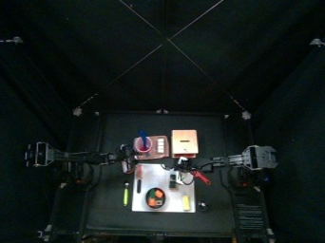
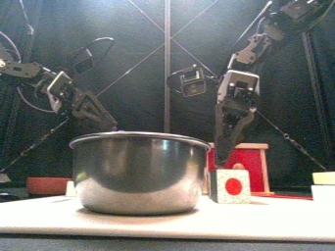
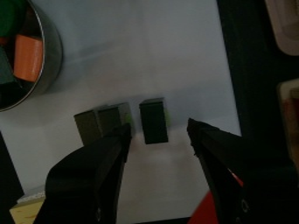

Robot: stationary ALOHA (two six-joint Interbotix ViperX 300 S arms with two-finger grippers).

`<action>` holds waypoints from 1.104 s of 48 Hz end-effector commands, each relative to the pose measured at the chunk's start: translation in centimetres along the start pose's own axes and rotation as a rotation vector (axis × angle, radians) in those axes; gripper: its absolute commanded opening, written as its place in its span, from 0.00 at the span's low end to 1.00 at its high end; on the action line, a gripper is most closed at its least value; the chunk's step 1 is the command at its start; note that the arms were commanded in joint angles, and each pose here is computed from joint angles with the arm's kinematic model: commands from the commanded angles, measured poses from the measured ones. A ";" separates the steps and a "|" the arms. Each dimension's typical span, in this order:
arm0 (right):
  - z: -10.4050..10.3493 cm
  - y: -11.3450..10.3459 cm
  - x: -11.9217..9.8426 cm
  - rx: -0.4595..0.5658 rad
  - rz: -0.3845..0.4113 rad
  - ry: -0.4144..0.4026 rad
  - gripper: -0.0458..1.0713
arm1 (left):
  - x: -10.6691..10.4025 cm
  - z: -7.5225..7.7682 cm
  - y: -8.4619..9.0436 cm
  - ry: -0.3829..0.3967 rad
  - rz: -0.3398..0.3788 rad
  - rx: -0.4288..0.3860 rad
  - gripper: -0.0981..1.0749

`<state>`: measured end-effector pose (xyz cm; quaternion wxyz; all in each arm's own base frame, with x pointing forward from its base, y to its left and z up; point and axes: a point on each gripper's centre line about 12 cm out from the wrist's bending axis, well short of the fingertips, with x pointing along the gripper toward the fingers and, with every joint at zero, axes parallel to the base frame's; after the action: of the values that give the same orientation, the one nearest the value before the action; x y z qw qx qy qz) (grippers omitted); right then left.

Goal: Put top two sushi roll pieces into soy sauce

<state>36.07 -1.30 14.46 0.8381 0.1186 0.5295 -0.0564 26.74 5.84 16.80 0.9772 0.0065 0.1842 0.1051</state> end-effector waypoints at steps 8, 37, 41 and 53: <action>0.9 -0.1 0.5 0.002 -0.003 -0.024 0.82 | 0.1 0.3 0.2 -0.012 0.006 -0.005 0.73; 2.8 0.6 -0.3 -0.003 0.014 -0.088 0.60 | -0.1 -0.3 0.2 0.006 0.015 -0.025 0.73; 4.2 1.5 -2.1 -0.021 0.031 -0.140 0.60 | -0.1 -0.2 0.2 0.001 0.014 -0.023 0.73; 6.9 7.6 -4.3 -0.089 0.141 -0.230 0.60 | 0.0 0.1 0.3 -0.005 0.015 -0.018 0.73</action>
<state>40.87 2.25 19.59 0.8838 0.1064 0.4556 -0.0095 26.18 5.89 16.15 0.9746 -0.0024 0.1941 0.1120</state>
